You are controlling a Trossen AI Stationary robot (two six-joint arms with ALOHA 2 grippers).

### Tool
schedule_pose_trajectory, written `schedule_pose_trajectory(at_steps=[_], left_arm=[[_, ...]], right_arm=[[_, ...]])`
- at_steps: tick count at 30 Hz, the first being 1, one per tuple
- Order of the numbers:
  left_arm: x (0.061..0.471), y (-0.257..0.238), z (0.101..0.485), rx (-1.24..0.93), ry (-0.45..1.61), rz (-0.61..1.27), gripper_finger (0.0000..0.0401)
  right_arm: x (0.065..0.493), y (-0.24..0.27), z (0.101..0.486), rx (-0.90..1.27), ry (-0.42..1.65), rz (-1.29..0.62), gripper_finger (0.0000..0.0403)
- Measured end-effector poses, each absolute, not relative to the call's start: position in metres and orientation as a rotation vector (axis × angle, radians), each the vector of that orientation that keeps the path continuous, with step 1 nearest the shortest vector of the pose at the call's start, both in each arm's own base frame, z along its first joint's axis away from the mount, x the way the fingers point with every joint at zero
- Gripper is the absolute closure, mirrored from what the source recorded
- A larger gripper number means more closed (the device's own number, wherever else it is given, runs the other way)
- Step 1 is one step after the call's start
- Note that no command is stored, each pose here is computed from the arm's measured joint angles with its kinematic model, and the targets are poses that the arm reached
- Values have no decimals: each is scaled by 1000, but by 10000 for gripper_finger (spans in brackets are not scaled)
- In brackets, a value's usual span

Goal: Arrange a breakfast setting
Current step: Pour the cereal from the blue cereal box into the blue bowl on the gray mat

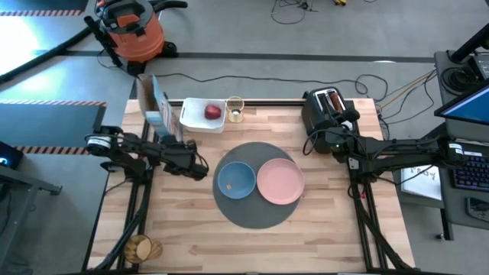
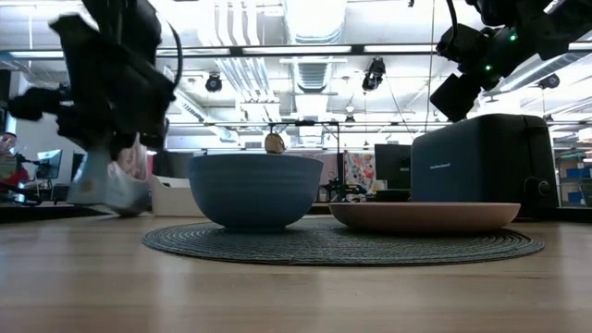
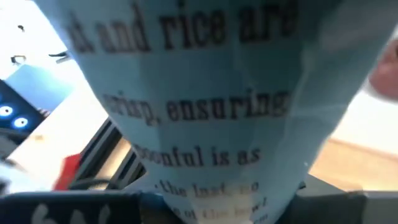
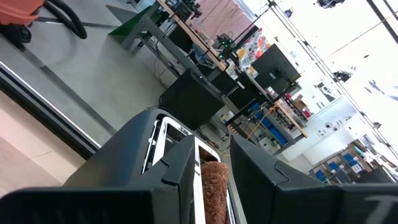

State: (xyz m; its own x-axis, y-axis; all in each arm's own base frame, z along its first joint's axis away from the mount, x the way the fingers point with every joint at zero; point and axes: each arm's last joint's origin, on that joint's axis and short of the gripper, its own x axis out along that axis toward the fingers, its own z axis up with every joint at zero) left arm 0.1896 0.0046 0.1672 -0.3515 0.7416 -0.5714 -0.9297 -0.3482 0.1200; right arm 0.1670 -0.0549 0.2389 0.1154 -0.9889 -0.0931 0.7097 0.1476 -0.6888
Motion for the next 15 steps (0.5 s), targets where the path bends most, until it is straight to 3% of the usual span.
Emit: schedule_pose_trajectory(at_steps=[7,15], left_arm=[[201,-37,199,-570,671,1811,290],[216,-85,226,-549,748,1511,290]], right_arm=[[167,-55,239,-555,623,-1342,310],[167,-55,239,-555,623,-1342,310]])
